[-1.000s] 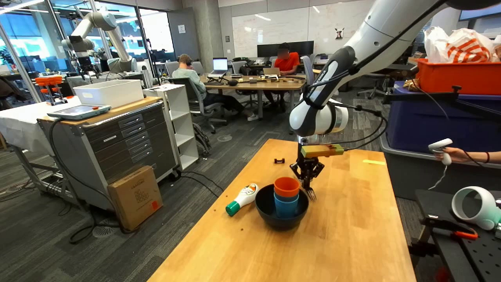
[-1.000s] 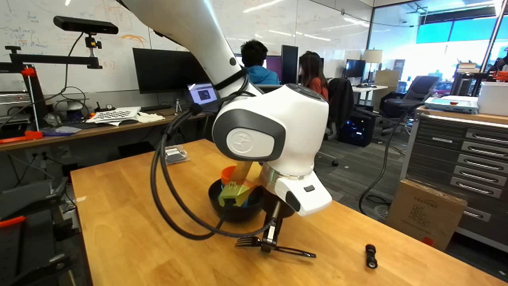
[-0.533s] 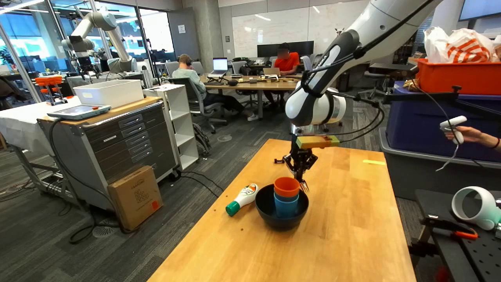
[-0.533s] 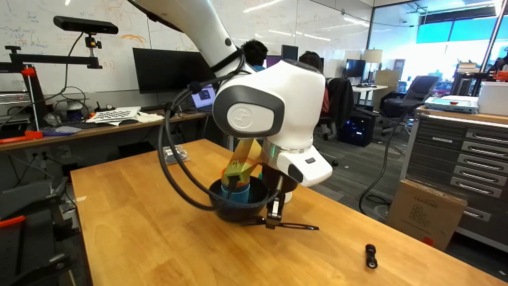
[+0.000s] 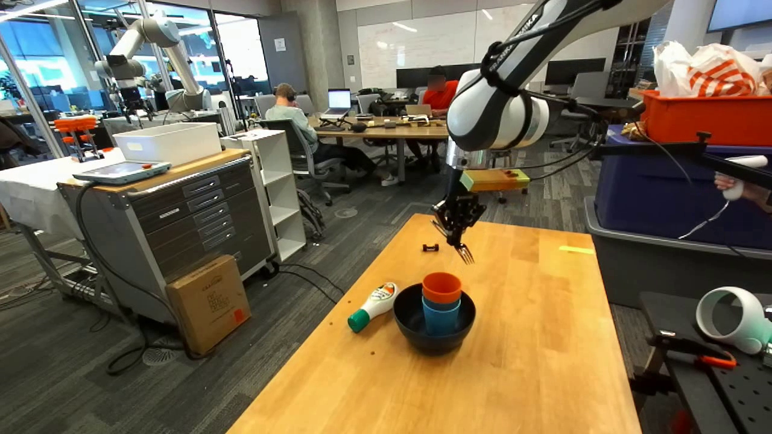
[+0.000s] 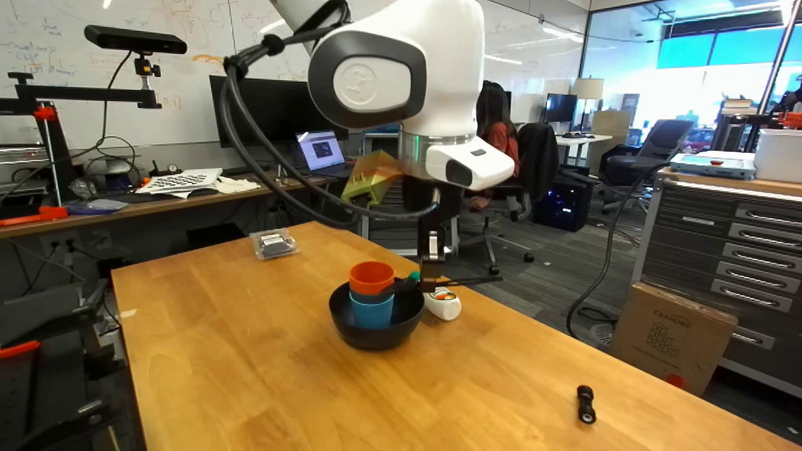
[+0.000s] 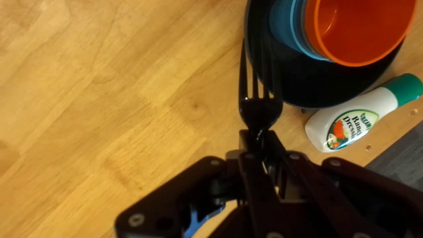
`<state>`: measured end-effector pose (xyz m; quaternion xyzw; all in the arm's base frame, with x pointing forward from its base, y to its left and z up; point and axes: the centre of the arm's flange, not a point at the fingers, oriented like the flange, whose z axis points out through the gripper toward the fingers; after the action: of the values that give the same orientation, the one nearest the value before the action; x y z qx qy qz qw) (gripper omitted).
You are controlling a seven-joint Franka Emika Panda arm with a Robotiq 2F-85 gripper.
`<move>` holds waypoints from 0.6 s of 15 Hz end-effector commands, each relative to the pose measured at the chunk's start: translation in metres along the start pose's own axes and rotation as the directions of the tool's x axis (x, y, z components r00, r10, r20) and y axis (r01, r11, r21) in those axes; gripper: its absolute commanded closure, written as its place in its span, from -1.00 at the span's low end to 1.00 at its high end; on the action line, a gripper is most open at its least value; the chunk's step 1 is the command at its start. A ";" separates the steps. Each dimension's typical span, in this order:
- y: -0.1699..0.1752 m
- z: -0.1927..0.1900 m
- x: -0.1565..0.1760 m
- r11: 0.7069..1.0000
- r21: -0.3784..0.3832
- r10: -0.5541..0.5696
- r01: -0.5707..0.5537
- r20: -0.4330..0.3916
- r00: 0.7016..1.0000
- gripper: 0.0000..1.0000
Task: Pick up the three cups from the table and put them in the black bowl. Pick up the folk from the table and put it in the cups.
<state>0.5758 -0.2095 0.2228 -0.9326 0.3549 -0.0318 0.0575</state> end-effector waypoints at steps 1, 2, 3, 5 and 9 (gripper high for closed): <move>-0.004 -0.048 -0.037 0.991 0.021 -0.132 0.135 -0.108 0.985 0.81; -0.007 -0.054 -0.043 0.984 0.036 -0.166 0.173 -0.149 0.975 0.81; -0.011 -0.059 -0.050 0.977 0.040 -0.197 0.208 -0.187 0.962 0.81; -0.019 -0.061 -0.068 0.956 0.059 -0.264 0.287 -0.253 0.931 0.81; -0.039 -0.047 -0.119 0.892 0.074 -0.396 0.445 -0.343 0.852 0.78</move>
<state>0.5420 -0.1354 0.2752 -0.9631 0.1961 -0.1777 0.0480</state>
